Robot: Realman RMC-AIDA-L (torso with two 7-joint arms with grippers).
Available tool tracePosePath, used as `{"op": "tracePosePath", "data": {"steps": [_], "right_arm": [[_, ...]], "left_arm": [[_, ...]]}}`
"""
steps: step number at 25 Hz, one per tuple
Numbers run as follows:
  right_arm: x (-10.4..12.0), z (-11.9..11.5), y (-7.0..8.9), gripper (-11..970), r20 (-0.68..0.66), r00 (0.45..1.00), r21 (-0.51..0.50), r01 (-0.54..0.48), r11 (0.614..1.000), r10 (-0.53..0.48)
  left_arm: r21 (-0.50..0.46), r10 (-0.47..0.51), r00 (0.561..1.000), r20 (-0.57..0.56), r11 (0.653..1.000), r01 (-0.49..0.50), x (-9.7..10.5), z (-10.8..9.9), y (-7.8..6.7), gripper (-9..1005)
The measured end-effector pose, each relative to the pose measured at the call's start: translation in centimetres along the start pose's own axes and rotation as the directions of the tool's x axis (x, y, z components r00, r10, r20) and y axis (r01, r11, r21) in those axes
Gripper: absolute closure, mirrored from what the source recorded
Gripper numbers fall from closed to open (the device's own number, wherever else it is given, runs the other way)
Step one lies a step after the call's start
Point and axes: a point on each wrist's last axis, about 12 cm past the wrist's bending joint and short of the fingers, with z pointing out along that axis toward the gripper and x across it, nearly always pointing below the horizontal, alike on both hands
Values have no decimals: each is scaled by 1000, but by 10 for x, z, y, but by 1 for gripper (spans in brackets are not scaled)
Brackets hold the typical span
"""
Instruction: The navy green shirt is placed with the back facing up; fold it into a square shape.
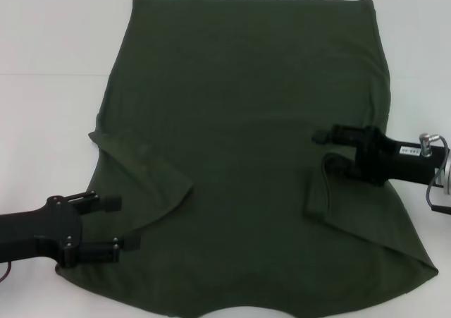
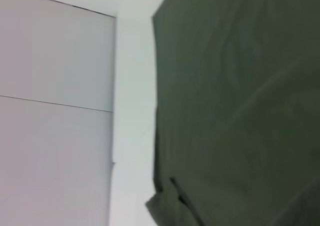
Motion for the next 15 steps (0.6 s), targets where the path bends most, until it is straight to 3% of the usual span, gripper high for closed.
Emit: {"op": "tracePosePath", "data": {"steps": [5, 15], "right_arm": [[2, -1, -8, 267, -16, 1000, 63, -2, 998, 3], [2, 2, -1, 267, -47, 999, 44, 30, 999, -28]], "left_arm": [[2, -3, 1000, -1, 1000, 3, 1, -1, -1, 92], [9, -6, 1000, 4, 1000, 6, 1, -1, -2, 92]]}}
